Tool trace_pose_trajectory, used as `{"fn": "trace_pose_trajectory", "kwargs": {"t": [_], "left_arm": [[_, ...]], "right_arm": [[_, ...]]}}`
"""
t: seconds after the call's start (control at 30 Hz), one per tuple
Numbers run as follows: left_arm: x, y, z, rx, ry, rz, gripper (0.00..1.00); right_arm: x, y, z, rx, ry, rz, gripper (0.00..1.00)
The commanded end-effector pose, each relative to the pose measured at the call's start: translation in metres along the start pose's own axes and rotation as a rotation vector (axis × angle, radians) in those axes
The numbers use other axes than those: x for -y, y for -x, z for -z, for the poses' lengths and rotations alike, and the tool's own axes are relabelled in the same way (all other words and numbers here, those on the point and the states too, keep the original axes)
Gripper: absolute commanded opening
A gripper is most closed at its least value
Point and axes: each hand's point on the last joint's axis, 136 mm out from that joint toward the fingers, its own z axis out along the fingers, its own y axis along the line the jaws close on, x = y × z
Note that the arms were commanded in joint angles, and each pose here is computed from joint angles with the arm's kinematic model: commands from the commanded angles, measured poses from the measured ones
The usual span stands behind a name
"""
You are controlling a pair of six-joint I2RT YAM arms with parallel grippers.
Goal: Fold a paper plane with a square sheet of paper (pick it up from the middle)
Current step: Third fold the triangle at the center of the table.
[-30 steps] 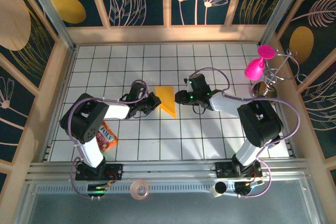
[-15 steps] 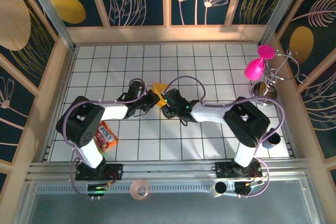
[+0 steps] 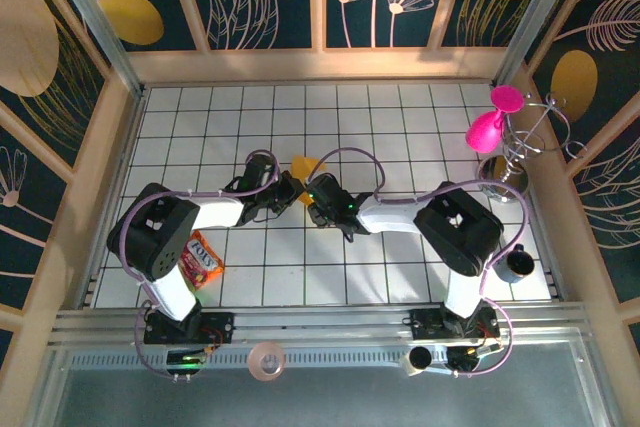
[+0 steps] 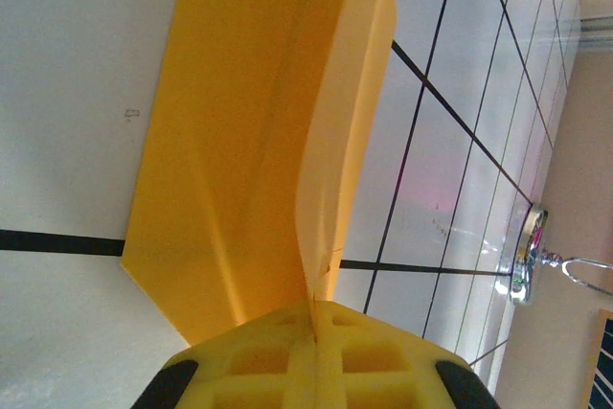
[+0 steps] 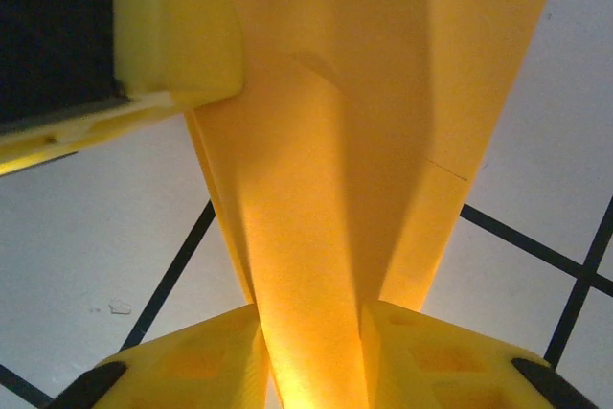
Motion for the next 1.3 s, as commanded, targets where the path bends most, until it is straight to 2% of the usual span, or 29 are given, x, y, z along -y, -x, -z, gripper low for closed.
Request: {"fn": "trace_pose_trajectory", "kwargs": {"t": [0.0, 0.13, 0.37, 0.6, 0.8, 0.93, 1.03, 1.27], "left_arm": [[0.008, 0.006, 0.003, 0.008, -0.01, 0.024, 0.05], [0.006, 0.009, 0.004, 0.019, 0.014, 0.01, 0.13], [0.001, 0.023, 0.004, 0.042, 0.033, 0.008, 0.3], [0.0, 0.024, -0.008, 0.003, 0.053, -0.011, 0.34], [-0.002, 0.024, -0.015, -0.02, 0.072, -0.029, 0.3], [-0.001, 0.025, -0.017, -0.02, 0.077, -0.037, 0.17], [0.002, 0.027, -0.016, -0.012, 0.072, -0.034, 0.06], [0.008, 0.03, -0.009, 0.01, 0.065, -0.024, 0.04]], "right_arm": [[0.0, 0.01, -0.002, 0.025, -0.027, 0.013, 0.26], [0.001, 0.006, -0.002, 0.015, -0.032, 0.022, 0.18], [0.003, 0.004, 0.002, 0.015, -0.031, 0.037, 0.17], [0.002, 0.005, 0.003, 0.019, -0.025, 0.041, 0.18], [0.002, 0.005, 0.003, 0.021, -0.022, 0.042, 0.18], [0.004, 0.006, 0.004, 0.022, -0.032, 0.038, 0.19], [0.005, 0.011, 0.008, 0.033, -0.044, 0.026, 0.25], [0.005, 0.02, 0.014, 0.045, -0.064, -0.017, 0.33]]}}
